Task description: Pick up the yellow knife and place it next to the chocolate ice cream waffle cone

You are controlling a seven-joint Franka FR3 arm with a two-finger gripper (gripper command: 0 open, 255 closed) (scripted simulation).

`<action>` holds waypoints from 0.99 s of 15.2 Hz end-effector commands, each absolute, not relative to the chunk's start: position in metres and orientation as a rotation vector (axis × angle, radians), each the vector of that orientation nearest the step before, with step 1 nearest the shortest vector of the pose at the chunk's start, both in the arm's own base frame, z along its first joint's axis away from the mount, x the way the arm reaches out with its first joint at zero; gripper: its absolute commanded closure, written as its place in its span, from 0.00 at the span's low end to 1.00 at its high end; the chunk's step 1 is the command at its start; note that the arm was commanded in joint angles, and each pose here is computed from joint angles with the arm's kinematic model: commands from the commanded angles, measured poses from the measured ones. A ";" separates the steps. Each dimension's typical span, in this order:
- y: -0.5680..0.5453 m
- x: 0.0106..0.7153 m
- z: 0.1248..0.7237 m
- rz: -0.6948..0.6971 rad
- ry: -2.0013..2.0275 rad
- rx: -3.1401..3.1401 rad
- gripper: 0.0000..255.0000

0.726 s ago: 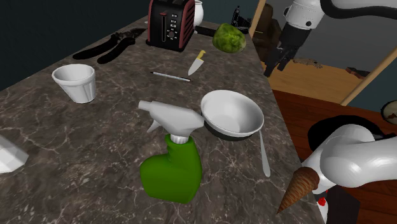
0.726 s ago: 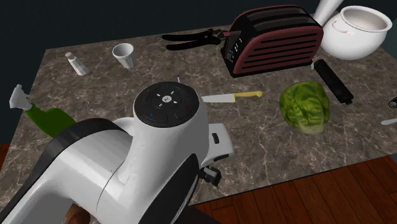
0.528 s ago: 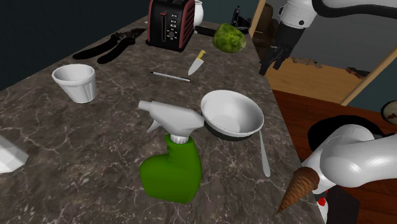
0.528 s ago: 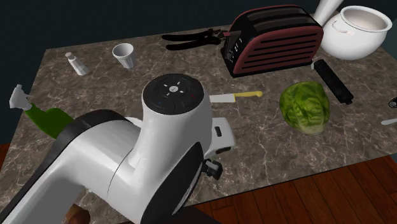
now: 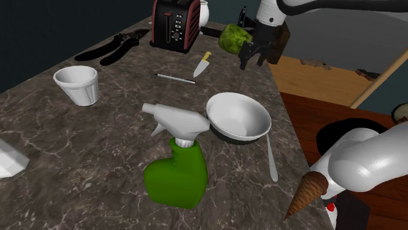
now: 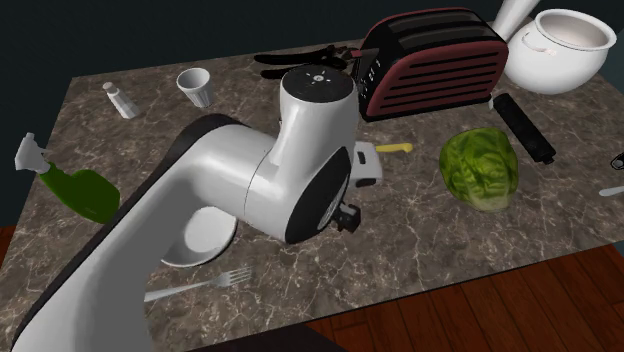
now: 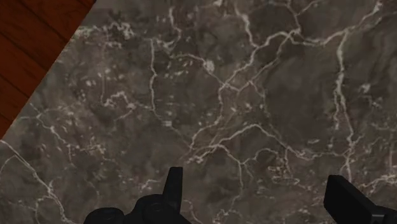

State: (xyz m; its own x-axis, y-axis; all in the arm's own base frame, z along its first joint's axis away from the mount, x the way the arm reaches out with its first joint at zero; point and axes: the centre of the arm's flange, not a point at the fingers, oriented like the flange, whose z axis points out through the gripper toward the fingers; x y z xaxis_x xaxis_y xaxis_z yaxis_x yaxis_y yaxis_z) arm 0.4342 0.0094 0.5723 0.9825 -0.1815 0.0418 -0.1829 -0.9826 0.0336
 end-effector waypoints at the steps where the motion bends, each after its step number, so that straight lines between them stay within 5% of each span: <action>1: 0.011 0.460 0.567 0.065 -0.333 3.090 0.00; 15: 0.004 0.639 0.538 0.094 -0.656 3.066 0.00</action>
State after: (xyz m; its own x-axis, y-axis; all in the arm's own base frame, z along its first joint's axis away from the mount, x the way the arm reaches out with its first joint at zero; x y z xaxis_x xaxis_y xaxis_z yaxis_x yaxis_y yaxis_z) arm 0.6274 0.0048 0.5399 0.9172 -0.3940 0.0585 -0.3945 -0.9189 -0.0046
